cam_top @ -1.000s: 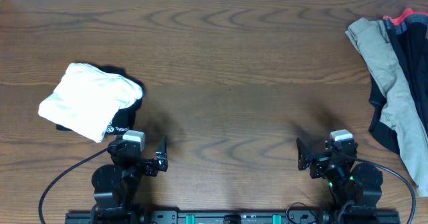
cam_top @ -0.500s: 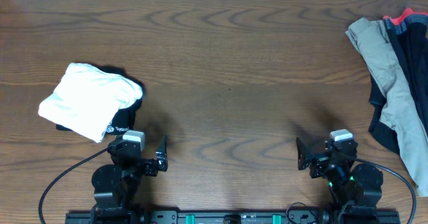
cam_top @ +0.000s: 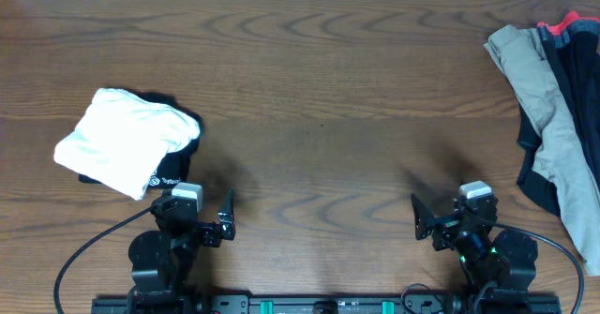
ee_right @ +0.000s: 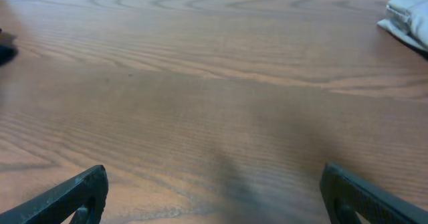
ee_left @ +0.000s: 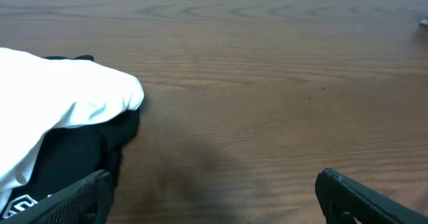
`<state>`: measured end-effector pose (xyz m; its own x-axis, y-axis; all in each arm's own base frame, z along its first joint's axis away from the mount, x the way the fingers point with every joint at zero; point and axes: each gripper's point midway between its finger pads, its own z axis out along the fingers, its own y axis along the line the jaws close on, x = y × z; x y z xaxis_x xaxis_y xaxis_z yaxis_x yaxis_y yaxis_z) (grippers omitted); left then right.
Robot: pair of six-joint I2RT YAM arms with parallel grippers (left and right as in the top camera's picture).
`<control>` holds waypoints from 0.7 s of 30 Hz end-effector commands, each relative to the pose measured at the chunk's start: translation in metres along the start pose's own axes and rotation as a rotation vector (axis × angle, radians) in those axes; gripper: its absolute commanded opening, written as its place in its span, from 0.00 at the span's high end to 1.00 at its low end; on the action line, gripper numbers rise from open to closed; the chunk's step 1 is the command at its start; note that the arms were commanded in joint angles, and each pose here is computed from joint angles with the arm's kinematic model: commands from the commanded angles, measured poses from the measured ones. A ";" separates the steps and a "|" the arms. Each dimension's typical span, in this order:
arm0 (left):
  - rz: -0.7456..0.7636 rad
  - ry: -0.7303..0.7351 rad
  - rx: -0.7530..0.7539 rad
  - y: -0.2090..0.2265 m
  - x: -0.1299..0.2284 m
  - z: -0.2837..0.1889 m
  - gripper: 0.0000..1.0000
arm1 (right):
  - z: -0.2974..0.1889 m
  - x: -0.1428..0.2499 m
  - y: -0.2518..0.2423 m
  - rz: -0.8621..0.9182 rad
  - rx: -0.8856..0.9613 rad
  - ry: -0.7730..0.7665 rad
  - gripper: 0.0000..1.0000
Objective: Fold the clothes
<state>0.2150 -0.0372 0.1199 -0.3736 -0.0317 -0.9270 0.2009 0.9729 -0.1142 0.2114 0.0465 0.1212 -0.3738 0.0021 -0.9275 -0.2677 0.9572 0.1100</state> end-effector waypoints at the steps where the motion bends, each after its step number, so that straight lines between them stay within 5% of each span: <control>1: -0.035 0.013 0.016 -0.002 0.007 0.003 0.02 | 0.000 -0.005 0.001 -0.010 -0.005 -0.023 0.01; 13: -0.039 -0.006 0.016 -0.003 -0.001 0.000 0.02 | 0.000 -0.013 0.000 0.013 -0.001 -0.045 0.01; 21: -0.046 -0.054 0.004 -0.006 -0.042 -0.017 0.02 | -0.005 -0.046 -0.004 0.148 0.025 -0.004 0.01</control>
<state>0.2140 -0.0372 0.1287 -0.3812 -0.0625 -0.9224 0.1884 0.9715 -0.1437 0.2197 0.0450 0.1369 -0.4067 0.0662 -0.9111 -0.2336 0.9567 0.1738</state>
